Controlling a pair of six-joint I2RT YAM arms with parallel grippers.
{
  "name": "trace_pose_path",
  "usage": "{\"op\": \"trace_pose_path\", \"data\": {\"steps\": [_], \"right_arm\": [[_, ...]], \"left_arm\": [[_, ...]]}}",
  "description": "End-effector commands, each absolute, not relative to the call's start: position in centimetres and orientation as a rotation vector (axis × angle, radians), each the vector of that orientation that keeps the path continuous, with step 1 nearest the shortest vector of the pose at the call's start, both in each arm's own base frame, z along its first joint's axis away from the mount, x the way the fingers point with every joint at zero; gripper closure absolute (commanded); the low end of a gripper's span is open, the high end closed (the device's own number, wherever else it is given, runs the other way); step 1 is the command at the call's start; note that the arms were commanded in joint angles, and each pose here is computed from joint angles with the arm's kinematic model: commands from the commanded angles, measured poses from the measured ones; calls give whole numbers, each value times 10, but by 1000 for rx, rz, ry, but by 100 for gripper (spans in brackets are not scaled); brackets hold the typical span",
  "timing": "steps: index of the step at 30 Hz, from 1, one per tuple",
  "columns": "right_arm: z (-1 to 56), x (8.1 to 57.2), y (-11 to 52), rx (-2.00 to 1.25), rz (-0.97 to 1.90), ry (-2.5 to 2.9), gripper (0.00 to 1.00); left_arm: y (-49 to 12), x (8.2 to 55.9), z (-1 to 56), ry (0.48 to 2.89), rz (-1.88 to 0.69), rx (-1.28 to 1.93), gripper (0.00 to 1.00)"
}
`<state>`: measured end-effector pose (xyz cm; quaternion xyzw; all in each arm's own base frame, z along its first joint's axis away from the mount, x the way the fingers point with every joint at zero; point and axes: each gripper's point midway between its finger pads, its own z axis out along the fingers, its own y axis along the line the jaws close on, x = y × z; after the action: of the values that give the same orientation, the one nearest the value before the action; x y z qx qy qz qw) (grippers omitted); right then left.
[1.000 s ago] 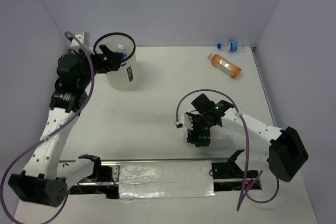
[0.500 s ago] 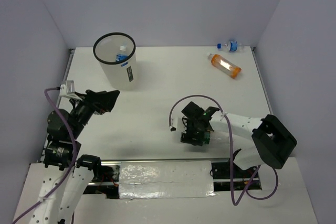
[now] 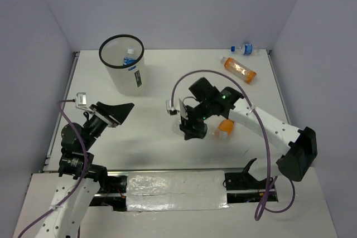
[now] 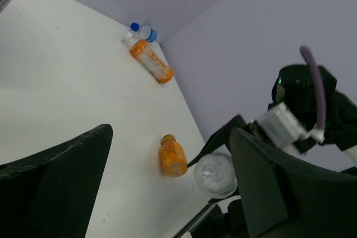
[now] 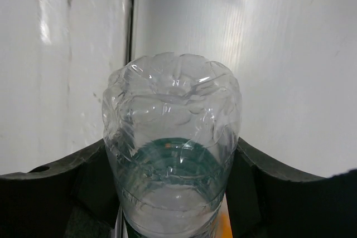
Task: Put the plastic bottles in the bin
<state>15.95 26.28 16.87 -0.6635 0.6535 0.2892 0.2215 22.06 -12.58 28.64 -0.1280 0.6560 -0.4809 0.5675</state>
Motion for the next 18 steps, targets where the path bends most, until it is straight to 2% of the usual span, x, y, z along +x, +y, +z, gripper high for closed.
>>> {"op": "trace_pose_path", "data": {"steps": [1, 2, 4, 5, 7, 8, 11, 18], "right_arm": [[223, 159, 288, -1771, 1039, 1761, 83], [253, 170, 299, -1696, 1073, 1750, 84], [268, 192, 312, -1552, 1162, 1849, 84], [298, 206, 324, -1489, 1197, 1783, 84], [311, 229, 336, -1326, 1290, 1883, 84], [334, 248, 340, -1257, 1305, 1824, 84], [352, 279, 345, -1123, 1296, 1818, 84], [396, 314, 337, -878, 1433, 1784, 84]], "left_arm": [[-135, 213, 318, 1426, -1208, -200, 1], [-137, 213, 318, 1425, -1215, -194, 1], [-138, 216, 320, 1421, -1212, -187, 0], [-143, 215, 320, 1425, -1224, -175, 1], [-147, 221, 319, 1433, -1219, -171, 1], [-155, 219, 318, 1442, -1239, -149, 1], [-175, 221, 316, 1455, -1251, -113, 1], [-228, 238, 308, 1473, -1236, -9, 1]]}}
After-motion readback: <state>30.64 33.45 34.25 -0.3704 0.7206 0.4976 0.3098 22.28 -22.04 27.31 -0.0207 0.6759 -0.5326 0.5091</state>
